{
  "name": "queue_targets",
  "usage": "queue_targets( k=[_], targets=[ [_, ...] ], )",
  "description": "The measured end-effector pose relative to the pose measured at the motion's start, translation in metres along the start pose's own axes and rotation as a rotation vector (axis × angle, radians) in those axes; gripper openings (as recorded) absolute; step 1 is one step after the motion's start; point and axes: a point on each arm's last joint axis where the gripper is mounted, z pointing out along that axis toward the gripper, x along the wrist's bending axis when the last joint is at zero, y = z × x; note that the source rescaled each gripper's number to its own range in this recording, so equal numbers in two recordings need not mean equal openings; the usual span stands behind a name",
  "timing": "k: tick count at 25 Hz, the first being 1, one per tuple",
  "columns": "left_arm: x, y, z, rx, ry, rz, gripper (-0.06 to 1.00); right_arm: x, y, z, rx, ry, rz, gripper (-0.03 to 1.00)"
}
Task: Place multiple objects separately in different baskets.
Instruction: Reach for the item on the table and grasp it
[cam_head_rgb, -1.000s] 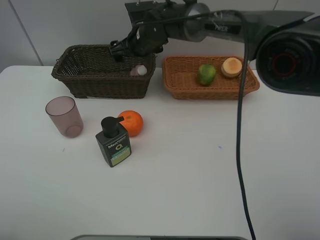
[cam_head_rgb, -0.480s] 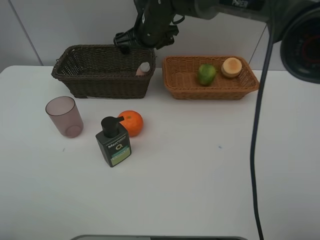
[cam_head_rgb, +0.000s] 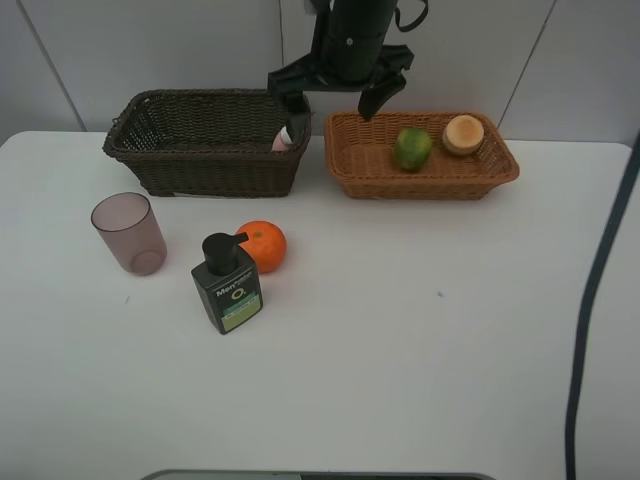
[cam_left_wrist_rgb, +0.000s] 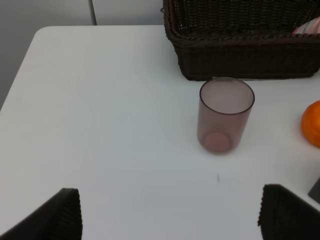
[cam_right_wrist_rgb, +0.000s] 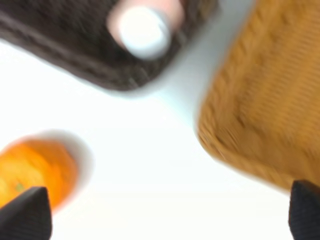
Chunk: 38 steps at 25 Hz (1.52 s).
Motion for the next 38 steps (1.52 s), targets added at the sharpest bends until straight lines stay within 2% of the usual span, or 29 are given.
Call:
queue_targets(
  k=[3, 10, 13, 18, 21, 27, 31, 38],
  targets=[
    [0.0, 0.0, 0.0, 0.0, 0.0, 0.0, 0.91, -0.024, -0.029, -0.013, 0.062, -0.021, 0.037, 1.0],
    [0.0, 0.0, 0.0, 0.0, 0.0, 0.0, 0.91, -0.092, -0.115, -0.066, 0.061, -0.07, 0.226, 1.0],
    [0.0, 0.0, 0.0, 0.0, 0.0, 0.0, 0.91, -0.12, -0.159, -0.09, 0.033, -0.11, 0.321, 1.0],
    [0.0, 0.0, 0.0, 0.0, 0.0, 0.0, 0.91, -0.143, -0.227, -0.135, -0.082, -0.176, 0.466, 1.0],
    [0.0, 0.0, 0.0, 0.0, 0.0, 0.0, 0.91, -0.14, -0.263, -0.157, -0.168, -0.205, 0.509, 1.0],
    [0.0, 0.0, 0.0, 0.0, 0.0, 0.0, 0.91, -0.114, -0.328, -0.196, -0.411, -0.219, 0.525, 1.0],
    [0.0, 0.0, 0.0, 0.0, 0.0, 0.0, 0.91, -0.099, -0.365, -0.208, -0.512, -0.221, 0.531, 1.0],
    [0.0, 0.0, 0.0, 0.0, 0.0, 0.0, 0.91, -0.079, -0.417, -0.227, -0.749, -0.244, 0.508, 1.0]
  ],
)
